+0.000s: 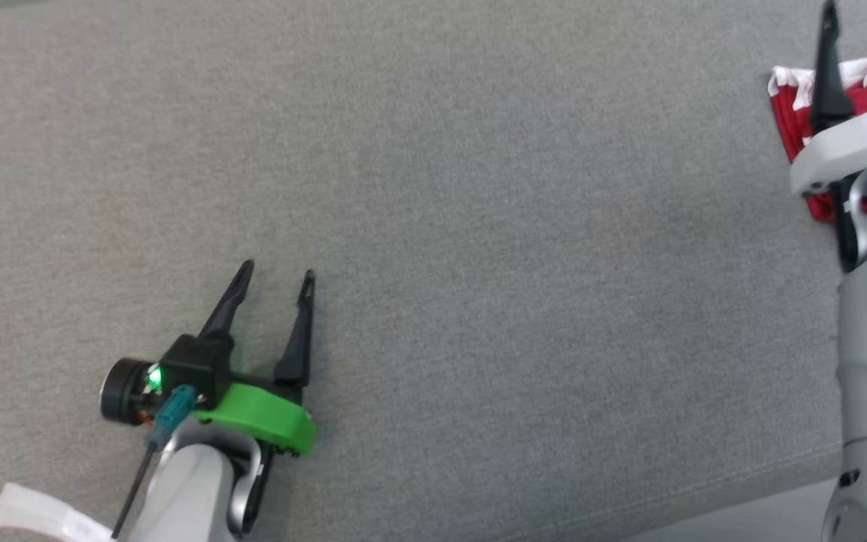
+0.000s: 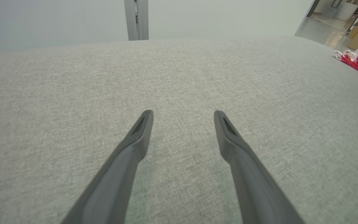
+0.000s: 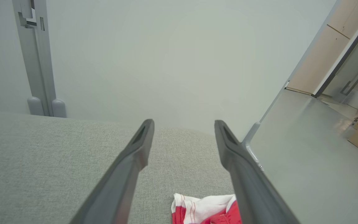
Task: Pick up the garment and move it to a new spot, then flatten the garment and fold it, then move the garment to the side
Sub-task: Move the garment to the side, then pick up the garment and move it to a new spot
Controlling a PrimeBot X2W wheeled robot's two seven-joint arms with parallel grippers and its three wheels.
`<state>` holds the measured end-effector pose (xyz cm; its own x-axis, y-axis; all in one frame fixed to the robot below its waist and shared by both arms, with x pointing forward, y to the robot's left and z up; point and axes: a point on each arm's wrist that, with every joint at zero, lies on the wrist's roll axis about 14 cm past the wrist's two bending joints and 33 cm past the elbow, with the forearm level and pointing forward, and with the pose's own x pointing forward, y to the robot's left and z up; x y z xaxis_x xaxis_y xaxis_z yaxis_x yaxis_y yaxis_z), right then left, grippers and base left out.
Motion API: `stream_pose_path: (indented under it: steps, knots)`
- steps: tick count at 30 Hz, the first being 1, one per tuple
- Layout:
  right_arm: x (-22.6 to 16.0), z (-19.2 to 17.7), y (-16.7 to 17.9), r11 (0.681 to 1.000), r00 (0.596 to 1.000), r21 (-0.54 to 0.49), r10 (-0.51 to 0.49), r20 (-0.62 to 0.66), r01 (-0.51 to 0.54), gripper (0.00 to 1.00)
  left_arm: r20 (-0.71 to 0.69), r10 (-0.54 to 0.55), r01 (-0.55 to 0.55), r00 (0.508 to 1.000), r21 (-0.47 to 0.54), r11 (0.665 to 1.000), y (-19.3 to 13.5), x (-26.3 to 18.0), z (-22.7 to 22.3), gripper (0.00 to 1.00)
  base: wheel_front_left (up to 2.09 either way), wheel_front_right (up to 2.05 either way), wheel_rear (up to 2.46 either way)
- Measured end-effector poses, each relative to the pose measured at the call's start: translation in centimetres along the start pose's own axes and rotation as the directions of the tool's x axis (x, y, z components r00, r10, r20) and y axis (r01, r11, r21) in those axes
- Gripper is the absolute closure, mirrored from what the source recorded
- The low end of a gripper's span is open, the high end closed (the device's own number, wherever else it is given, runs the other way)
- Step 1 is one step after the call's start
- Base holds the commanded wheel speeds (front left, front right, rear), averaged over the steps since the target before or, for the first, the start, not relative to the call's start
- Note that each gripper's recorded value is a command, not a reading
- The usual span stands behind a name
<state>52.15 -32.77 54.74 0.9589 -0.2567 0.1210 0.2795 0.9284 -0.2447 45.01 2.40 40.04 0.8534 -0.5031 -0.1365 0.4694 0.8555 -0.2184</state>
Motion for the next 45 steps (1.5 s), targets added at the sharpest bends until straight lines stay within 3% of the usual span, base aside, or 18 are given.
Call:
stream_pose_path:
  steps: [7,20,33,45]
  knots:
    - [-3.3,1.0,4.4,0.986,0.994,0.125,0.104,0.027,-0.107,0.00,0.046,0.155,-0.155,0.987,0.009,0.988,3.4,-2.8,2.2,0.00,0.00,0.00,0.00]
    - [-11.7,-1.6,9.8,0.918,0.966,0.324,0.255,-0.037,-0.230,0.00,0.092,0.342,-0.346,0.935,0.031,0.938,7.0,-9.6,4.1,0.00,0.00,0.00,0.00]
    - [-16.5,-1.7,10.8,0.889,0.952,0.372,0.304,-0.043,-0.267,0.00,0.148,0.394,-0.403,0.907,0.036,0.914,6.1,-14.1,5.3,0.00,0.00,0.00,0.00]
    - [-17.4,-2.0,11.9,0.873,0.940,0.391,0.337,-0.050,-0.292,0.00,0.165,0.432,-0.440,0.887,0.010,0.898,6.3,-15.8,5.5,0.00,0.00,0.00,0.00]
